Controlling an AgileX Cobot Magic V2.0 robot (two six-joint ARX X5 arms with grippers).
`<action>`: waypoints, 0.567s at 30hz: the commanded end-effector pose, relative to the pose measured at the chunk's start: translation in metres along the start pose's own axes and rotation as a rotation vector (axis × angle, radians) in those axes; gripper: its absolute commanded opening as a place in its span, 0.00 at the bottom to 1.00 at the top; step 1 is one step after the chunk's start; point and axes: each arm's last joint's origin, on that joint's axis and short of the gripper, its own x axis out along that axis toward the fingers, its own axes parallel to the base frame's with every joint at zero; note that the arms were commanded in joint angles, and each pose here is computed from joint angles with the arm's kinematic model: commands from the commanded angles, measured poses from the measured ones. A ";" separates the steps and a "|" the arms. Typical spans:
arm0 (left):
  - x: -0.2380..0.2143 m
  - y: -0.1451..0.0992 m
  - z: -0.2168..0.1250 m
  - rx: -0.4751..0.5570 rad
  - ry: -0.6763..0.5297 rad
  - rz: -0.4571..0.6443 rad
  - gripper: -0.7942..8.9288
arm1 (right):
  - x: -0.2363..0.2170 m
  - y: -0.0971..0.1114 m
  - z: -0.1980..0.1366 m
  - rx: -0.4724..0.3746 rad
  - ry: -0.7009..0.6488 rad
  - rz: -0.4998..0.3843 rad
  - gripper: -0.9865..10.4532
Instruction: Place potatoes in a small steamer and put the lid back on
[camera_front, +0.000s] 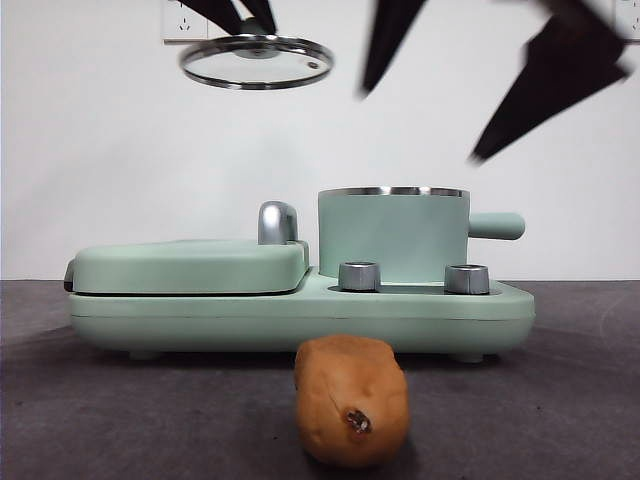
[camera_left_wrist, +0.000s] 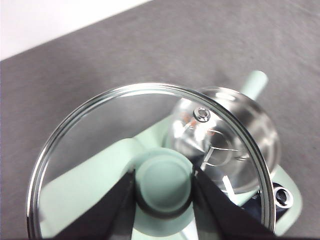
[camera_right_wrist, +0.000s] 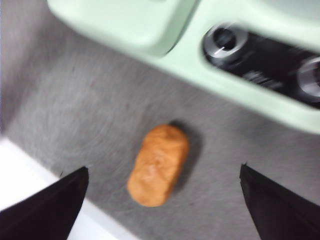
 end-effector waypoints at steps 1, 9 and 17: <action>-0.012 0.004 0.007 0.011 -0.052 0.009 0.10 | 0.027 0.012 0.002 0.037 0.071 -0.008 0.51; -0.017 0.026 0.004 -0.028 -0.049 0.056 0.10 | 0.099 0.027 -0.010 -0.003 0.251 -0.052 0.51; -0.020 0.037 0.003 -0.050 -0.051 0.079 0.10 | 0.140 0.026 -0.023 -0.019 0.362 -0.120 0.50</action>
